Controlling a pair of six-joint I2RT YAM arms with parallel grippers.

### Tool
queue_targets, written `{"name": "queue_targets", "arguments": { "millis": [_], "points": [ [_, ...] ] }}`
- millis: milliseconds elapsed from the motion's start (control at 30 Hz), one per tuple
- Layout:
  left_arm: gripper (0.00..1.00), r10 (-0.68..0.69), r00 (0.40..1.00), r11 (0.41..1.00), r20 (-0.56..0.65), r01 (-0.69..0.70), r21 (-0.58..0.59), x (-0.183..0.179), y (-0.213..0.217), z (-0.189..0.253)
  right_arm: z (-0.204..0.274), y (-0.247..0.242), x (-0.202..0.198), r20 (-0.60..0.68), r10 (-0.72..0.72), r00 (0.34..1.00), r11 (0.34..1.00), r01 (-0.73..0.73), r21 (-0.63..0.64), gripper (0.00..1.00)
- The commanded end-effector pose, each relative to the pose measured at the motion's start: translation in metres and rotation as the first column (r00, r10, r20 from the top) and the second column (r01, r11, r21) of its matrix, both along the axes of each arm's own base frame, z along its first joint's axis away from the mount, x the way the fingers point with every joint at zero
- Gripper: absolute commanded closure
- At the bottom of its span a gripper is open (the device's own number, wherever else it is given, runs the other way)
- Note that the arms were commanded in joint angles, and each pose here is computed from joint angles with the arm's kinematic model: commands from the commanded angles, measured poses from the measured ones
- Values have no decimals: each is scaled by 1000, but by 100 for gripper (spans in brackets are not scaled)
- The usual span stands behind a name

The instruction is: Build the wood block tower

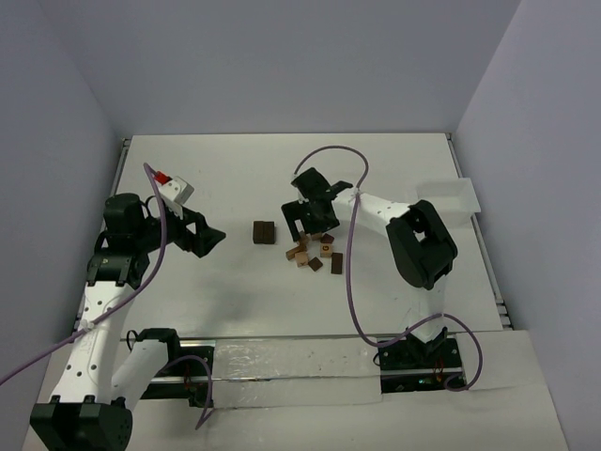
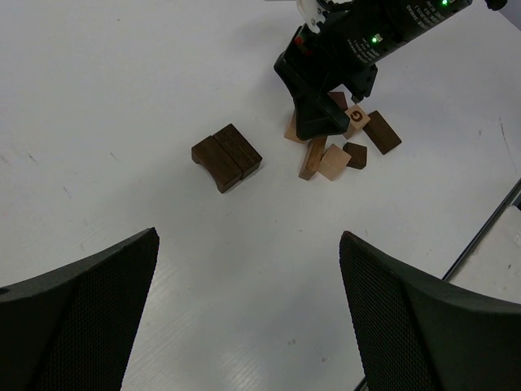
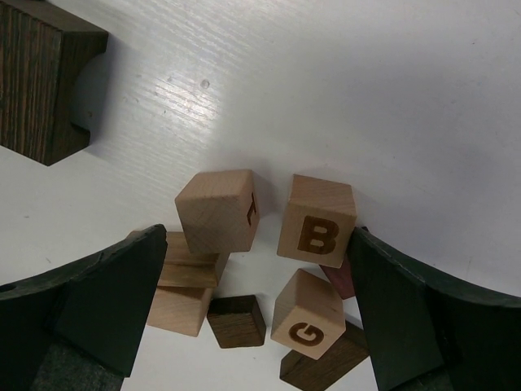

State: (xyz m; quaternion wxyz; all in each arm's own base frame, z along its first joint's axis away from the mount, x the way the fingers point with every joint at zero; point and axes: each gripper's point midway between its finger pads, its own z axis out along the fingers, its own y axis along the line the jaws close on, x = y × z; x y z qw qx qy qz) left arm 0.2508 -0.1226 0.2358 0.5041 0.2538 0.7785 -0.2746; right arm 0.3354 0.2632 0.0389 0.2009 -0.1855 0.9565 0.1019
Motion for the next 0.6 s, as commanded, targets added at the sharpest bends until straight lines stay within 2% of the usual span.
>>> {"name": "queue_targets", "arguments": {
  "millis": [0,233,567],
  "points": [
    [3,8,999,1000,36,-7,-12,4,0,7,-1,7,-3,-15,12,1000,1000,-12,12,2],
    [2,7,999,1000,37,-7,-11,3,1,6,-3,11,-1,-23,6,1000,1000,-6,13,2],
    [2,9,999,1000,39,-9,-7,2,1,6,-5,14,2,-12,17,1000,1000,-17,-8,15]
  ]
}}
